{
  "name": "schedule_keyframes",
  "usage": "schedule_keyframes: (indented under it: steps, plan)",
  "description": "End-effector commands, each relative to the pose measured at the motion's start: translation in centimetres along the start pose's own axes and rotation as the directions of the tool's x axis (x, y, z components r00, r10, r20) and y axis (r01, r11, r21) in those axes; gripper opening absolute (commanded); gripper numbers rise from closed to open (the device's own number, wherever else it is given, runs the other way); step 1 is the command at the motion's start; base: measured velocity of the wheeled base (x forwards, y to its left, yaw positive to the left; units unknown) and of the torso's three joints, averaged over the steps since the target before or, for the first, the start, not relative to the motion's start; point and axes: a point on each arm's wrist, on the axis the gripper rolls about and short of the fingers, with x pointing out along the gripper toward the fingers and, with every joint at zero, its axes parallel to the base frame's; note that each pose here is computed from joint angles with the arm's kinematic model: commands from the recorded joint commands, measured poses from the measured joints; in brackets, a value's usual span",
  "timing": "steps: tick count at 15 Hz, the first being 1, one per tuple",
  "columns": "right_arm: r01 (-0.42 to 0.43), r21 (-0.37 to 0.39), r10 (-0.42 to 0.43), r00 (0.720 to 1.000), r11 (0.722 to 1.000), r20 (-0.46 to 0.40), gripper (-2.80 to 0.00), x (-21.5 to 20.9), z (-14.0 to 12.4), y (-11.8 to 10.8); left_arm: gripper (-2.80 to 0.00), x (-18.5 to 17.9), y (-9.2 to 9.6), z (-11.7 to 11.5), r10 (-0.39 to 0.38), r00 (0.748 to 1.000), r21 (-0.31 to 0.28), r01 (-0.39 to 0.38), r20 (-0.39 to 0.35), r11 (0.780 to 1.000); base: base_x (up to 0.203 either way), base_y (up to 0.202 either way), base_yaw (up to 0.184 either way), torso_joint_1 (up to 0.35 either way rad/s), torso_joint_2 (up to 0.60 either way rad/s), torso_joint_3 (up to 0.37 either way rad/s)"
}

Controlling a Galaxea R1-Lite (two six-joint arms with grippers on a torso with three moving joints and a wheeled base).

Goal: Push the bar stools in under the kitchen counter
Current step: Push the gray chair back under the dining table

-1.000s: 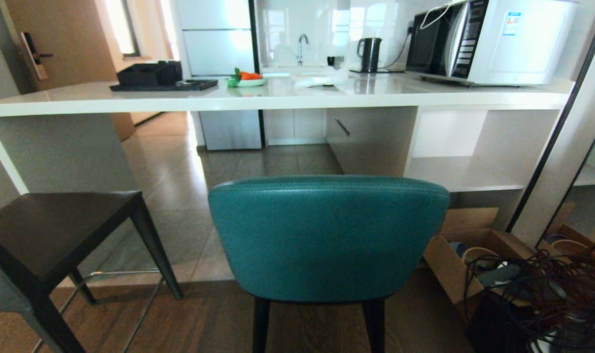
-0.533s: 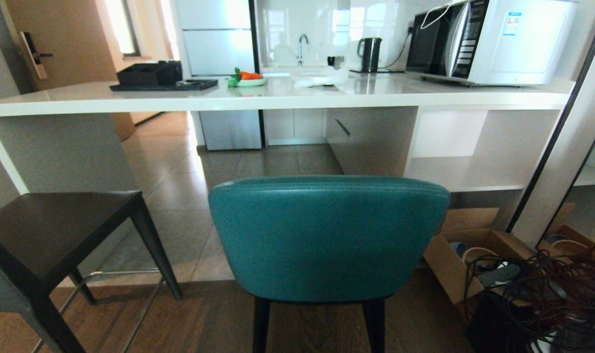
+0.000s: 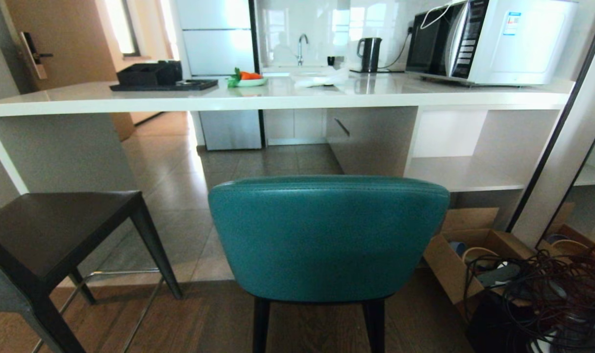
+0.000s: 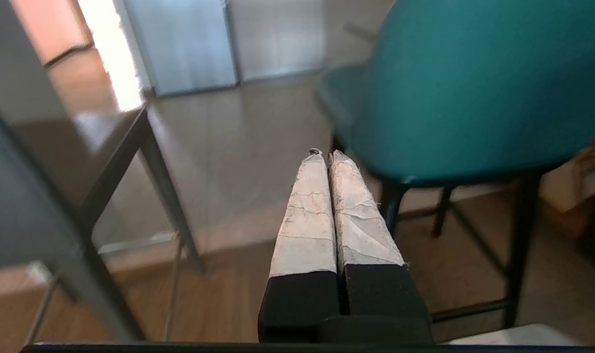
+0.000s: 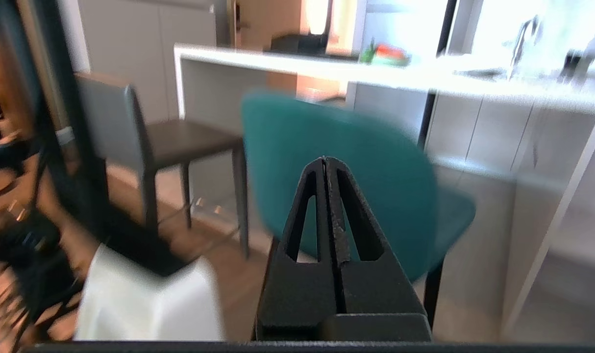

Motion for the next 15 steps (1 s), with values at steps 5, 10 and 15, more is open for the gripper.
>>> schedule_keyframes:
  steps: [5,10,15]
  plan:
    - [0.159,-0.007,-0.158,0.977,0.987,-0.145,-2.80,-1.2,-5.2,-0.4,-2.80,2.1,0.3,-5.2,0.093,0.995,0.046,-0.090,-0.046,0.995,0.000,0.000,0.000,0.000,0.00,0.000]
    - [0.330,-0.118,-0.344,0.928,0.937,-0.143,-2.80,0.7,-10.2,-3.3,-2.80,2.6,0.4,-6.3,0.143,0.989,0.004,-0.143,-0.038,0.990,0.000,0.000,0.000,0.000,0.00,0.000]
    - [0.493,-0.218,-0.529,0.835,0.842,-0.153,-2.80,1.2,-15.3,-5.1,-2.80,2.5,0.5,-7.1,0.165,0.979,-0.009,-0.167,-0.123,0.986,0.000,0.000,0.000,0.000,0.00,0.000]
